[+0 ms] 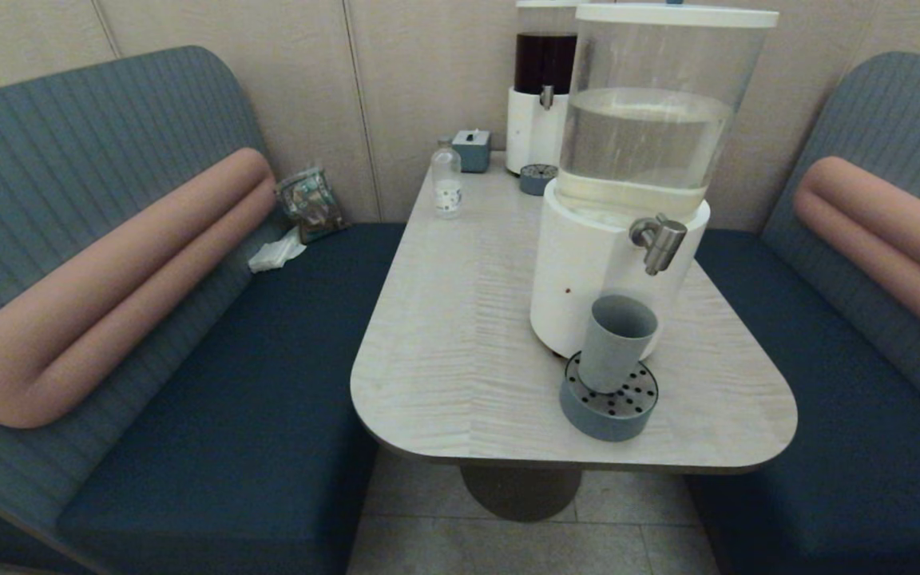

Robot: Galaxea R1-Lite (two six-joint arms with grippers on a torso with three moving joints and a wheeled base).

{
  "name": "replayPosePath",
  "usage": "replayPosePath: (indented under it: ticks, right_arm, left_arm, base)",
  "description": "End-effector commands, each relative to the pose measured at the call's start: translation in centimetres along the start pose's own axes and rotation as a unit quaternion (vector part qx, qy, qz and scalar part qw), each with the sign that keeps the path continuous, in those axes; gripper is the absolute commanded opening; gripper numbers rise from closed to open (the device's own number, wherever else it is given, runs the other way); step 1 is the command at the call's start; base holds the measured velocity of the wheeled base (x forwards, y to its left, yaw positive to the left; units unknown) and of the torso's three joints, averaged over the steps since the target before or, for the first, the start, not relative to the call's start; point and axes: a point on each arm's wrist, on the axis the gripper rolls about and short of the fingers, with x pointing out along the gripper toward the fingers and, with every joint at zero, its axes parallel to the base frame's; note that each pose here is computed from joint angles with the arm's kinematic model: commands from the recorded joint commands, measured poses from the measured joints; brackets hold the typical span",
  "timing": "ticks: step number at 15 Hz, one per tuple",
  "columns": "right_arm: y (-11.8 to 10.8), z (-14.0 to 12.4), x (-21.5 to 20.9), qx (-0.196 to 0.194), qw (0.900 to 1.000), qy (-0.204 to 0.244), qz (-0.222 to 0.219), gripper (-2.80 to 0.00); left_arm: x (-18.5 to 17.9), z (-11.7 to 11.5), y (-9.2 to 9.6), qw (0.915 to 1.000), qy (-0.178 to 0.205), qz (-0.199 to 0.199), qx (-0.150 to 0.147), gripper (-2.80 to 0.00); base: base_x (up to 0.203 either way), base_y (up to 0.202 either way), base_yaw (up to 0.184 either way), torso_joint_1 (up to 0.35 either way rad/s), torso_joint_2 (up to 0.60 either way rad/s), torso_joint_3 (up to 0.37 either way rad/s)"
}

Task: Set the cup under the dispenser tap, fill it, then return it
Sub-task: Turn on the faucet

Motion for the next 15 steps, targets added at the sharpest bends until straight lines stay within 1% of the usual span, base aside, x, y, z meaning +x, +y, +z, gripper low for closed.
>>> replayPosePath:
  ticks: [1,2,4,5,6,7,8,9,10,11,12,13,14,15]
  right_arm:
    - [0.0,0.0,0.0,0.000,1.000,0.000,0.000,-2.80]
    - [0.0,0.0,0.0,0.000,1.000,0.000,0.001,-2.80]
    - [0.0,0.0,0.0,0.000,1.000,0.000,0.000,-2.80]
    - [0.0,0.0,0.0,0.000,1.000,0.000,0.000,-2.80]
    - [0.0,0.0,0.0,0.000,1.000,0.000,0.000,-2.80]
    - [0.0,0.0,0.0,0.000,1.000,0.000,0.001,-2.80]
    - [0.0,0.0,0.0,0.000,1.000,0.000,0.000,-2.80]
    - [0.0,0.0,0.0,0.000,1.000,0.000,0.000,-2.80]
    - [0.0,0.0,0.0,0.000,1.000,0.000,0.000,-2.80]
    - [0.0,0.0,0.0,0.000,1.000,0.000,0.000,-2.80]
    - [0.0,0.0,0.0,0.000,1.000,0.000,0.000,-2.80]
    - [0.0,0.0,0.0,0.000,1.000,0.000,0.000,-2.80]
    - [0.0,0.0,0.0,0.000,1.000,0.000,0.000,-2.80]
    - [0.0,0.0,0.0,0.000,1.000,0.000,0.000,-2.80]
  left_arm:
    - [-1.9,0.4,2.2,0.9977,-0.047,0.025,-0.042,-2.80]
    - [-2.0,0.4,2.3,0.9973,-0.056,0.029,-0.036,-2.80]
    - [-2.6,0.7,2.6,0.9946,-0.098,-0.018,-0.027,-2.80]
    - [-2.9,0.6,2.6,0.9921,-0.114,-0.050,-0.016,-2.80]
    - [-3.3,0.5,2.6,0.9884,-0.126,-0.085,-0.008,-2.80]
    - [-3.7,0.1,2.7,0.9865,-0.125,-0.106,0.000,-2.80]
    - [-4.1,0.2,3.0,0.9845,-0.132,-0.116,0.000,-2.80]
    - [-4.5,0.5,3.3,0.9831,-0.131,-0.128,0.002,-2.80]
    - [-4.5,0.9,3.3,0.9819,-0.119,-0.147,0.007,-2.80]
    - [-4.5,0.8,3.2,0.9794,-0.100,-0.175,0.007,-2.80]
    - [-4.4,0.6,3.0,0.9751,-0.080,-0.207,0.008,-2.80]
    - [-4.5,0.2,3.0,0.9713,-0.056,-0.231,0.014,-2.80]
    - [-4.8,0.0,3.2,0.9691,-0.045,-0.242,0.014,-2.80]
    - [-4.9,-0.2,3.2,0.9675,-0.043,-0.249,0.002,-2.80]
  base:
    - [0.000,0.000,0.000,0.000,0.00,0.000]
    - [0.000,0.000,0.000,0.000,0.00,0.000]
    - [0.000,0.000,0.000,0.000,0.00,0.000]
    - [0.000,0.000,0.000,0.000,0.00,0.000]
    - [0.000,0.000,0.000,0.000,0.00,0.000]
    - [0.000,0.000,0.000,0.000,0.00,0.000]
    - [0.000,0.000,0.000,0.000,0.00,0.000]
    - [0.000,0.000,0.000,0.000,0.00,0.000]
    - [0.000,0.000,0.000,0.000,0.00,0.000]
    - [0.000,0.000,0.000,0.000,0.00,0.000]
    - [0.000,0.000,0.000,0.000,0.00,0.000]
    - [0.000,0.000,0.000,0.000,0.00,0.000]
    - [0.000,0.000,0.000,0.000,0.00,0.000]
    - [0.000,0.000,0.000,0.000,0.00,0.000]
